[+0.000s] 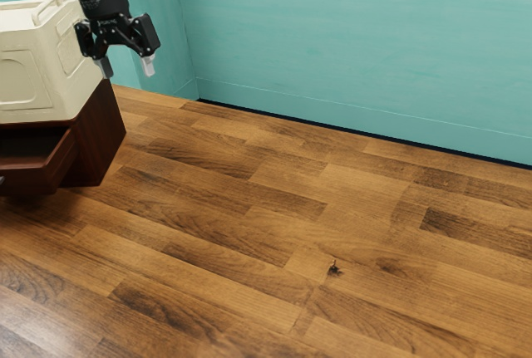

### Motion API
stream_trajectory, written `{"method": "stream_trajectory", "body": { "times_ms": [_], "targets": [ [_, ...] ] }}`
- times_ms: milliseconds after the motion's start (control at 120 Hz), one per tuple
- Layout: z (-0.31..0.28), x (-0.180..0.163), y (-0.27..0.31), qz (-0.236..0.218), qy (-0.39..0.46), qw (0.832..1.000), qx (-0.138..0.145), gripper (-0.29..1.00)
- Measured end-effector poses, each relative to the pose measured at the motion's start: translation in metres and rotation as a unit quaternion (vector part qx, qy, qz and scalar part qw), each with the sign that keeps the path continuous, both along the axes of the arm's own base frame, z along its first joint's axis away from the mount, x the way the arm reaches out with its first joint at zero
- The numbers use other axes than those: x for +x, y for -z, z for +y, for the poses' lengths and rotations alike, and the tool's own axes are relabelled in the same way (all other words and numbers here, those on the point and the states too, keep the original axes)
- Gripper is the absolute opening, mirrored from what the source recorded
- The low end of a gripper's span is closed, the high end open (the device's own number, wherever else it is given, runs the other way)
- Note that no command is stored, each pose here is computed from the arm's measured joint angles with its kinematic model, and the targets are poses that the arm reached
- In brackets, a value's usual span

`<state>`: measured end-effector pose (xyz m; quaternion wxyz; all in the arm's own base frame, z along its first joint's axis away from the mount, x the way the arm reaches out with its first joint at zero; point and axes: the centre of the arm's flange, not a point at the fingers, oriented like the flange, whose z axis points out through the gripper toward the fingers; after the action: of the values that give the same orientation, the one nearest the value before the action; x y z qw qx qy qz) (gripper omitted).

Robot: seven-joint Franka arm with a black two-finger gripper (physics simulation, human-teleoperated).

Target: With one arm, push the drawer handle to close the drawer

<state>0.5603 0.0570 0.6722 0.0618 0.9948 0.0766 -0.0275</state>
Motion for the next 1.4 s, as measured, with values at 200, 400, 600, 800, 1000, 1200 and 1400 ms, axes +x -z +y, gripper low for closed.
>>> {"method": "stream_trajectory", "body": {
  "times_ms": [200, 400, 600, 800, 1000, 1200, 1400],
  "targets": [
    [0.013, 0.001, 0.038, 0.023, -0.02, 1.0, -0.001, 0.7],
    [-0.001, -0.133, 0.058, 0.023, -0.029, 0.999, -0.003, 0.7],
    [0.032, -0.232, 0.078, 0.033, -0.168, 0.985, 0.027, 0.62],
    [0.103, -0.28, 0.084, 0.061, -0.236, 0.968, 0.063, 0.35],
    [0.213, -0.306, 0.139, 0.076, -0.225, 0.969, 0.069, 0.15],
    [0.275, -0.315, 0.192, 0.066, -0.158, 0.981, 0.087, 0.07],
    [0.324, -0.308, 0.24, 0.039, -0.099, 0.99, 0.095, 0.04]
  ]
}}
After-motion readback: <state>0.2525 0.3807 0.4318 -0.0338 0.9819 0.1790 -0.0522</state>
